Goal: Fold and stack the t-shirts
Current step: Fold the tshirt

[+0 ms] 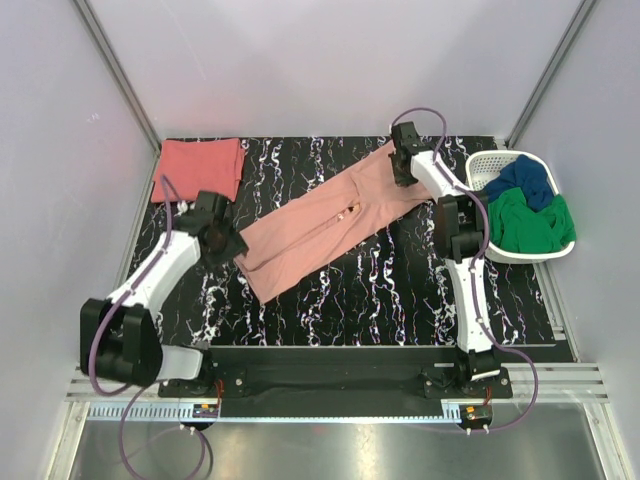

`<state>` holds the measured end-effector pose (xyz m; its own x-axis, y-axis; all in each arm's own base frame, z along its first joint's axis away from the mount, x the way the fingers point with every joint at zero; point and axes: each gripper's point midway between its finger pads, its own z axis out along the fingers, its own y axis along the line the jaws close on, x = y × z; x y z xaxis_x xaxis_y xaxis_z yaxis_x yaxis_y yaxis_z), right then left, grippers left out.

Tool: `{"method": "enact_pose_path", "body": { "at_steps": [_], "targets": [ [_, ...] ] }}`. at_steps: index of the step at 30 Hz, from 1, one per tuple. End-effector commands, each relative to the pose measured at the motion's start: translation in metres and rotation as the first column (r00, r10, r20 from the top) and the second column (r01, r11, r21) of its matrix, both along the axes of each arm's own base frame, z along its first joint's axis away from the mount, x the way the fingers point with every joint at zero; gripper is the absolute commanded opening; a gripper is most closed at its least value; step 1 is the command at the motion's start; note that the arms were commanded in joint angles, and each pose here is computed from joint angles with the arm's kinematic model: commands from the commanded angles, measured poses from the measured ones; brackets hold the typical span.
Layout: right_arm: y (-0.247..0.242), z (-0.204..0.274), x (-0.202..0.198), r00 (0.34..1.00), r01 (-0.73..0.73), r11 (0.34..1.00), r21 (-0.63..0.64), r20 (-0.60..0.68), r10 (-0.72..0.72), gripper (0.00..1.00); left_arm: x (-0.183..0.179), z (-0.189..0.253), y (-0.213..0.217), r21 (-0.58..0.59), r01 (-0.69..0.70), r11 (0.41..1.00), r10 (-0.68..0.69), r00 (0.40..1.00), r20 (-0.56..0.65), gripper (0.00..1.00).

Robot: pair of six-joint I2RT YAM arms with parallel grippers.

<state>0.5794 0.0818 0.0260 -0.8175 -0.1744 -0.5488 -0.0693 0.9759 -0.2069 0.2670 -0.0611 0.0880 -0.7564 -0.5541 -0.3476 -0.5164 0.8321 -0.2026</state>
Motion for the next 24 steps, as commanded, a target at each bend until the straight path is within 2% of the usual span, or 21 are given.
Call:
{"method": "enact_pose_path", "body": {
  "at_steps": [1,2,3,4,6,7,9,11,12,13,16,18,20,22,23,24],
  "targets": [
    [0.001,0.058,0.033,0.988,-0.011,1.0,0.006,0.156,0.01,0.19,0.046,0.013,0.034,0.178,-0.005,0.984,-0.006,0.998,0.064,0.68],
    [0.017,0.07,0.031,0.986,-0.036,0.994,0.102,0.163,0.019,0.24,0.059,0.016,0.043,0.182,-0.009,0.983,-0.004,0.998,0.07,0.69],
    [0.024,0.075,0.026,0.987,-0.044,0.988,0.146,0.159,0.02,0.34,0.067,-0.001,0.043,0.168,0.013,0.986,-0.017,1.0,0.024,0.69],
    [0.032,0.104,0.022,0.98,-0.055,0.978,0.203,0.199,0.014,0.37,0.072,-0.007,0.042,0.146,0.028,0.989,-0.028,1.0,0.003,0.69],
    [0.049,0.11,0.008,0.983,-0.062,0.945,0.32,0.183,0.003,0.43,0.086,-0.011,0.043,0.139,0.058,0.989,-0.057,0.998,-0.013,0.69],
    [0.054,0.132,0.002,0.979,-0.073,0.928,0.366,0.204,-0.003,0.44,0.089,-0.021,0.042,0.138,0.07,0.988,-0.066,0.997,-0.035,0.69],
    [0.069,0.127,-0.018,0.99,-0.047,0.882,0.469,0.139,-0.021,0.45,0.098,-0.024,0.04,0.138,0.095,0.986,-0.092,0.995,-0.029,0.69],
    [0.074,0.136,-0.032,0.992,0.018,0.842,0.54,0.097,-0.084,0.39,0.102,-0.035,0.041,0.137,0.119,0.984,-0.112,0.992,-0.053,0.69],
    [0.073,0.12,-0.043,0.994,0.059,0.835,0.547,0.045,-0.1,0.36,0.101,-0.039,0.04,0.124,0.13,0.984,-0.122,0.99,-0.07,0.69],
    [0.073,0.123,-0.049,0.993,0.076,0.827,0.558,0.036,-0.116,0.29,0.105,-0.041,0.039,0.113,0.14,0.984,-0.132,0.988,-0.075,0.67],
    [0.067,0.1,-0.066,0.982,0.175,0.807,0.564,-0.038,-0.186,0.18,0.099,-0.056,0.04,0.12,0.172,0.978,-0.156,0.979,-0.134,0.63],
    [0.066,0.087,-0.07,0.978,0.201,0.801,0.564,-0.061,-0.202,0.13,0.094,-0.064,0.046,0.142,0.179,0.974,-0.153,0.973,-0.172,0.49],
    [0.062,0.076,-0.07,0.974,0.218,0.812,0.541,-0.069,-0.216,0.11,0.09,-0.067,0.044,0.128,0.18,0.975,-0.154,0.97,-0.19,0.25],
    [0.057,0.06,-0.069,0.971,0.236,0.821,0.52,-0.094,-0.22,0.1,0.084,-0.07,0.041,0.11,0.182,0.977,-0.156,0.965,-0.211,0.11],
    [0.056,0.056,-0.068,0.972,0.235,0.827,0.511,-0.099,-0.215,0.09,0.081,-0.071,0.041,0.108,0.175,0.979,-0.149,0.964,-0.219,0.0],
    [0.052,0.05,-0.07,0.97,0.243,0.832,0.499,-0.112,-0.216,0.09,0.077,-0.068,0.041,0.107,0.174,0.979,-0.147,0.964,-0.223,0.0]
  ]
}}
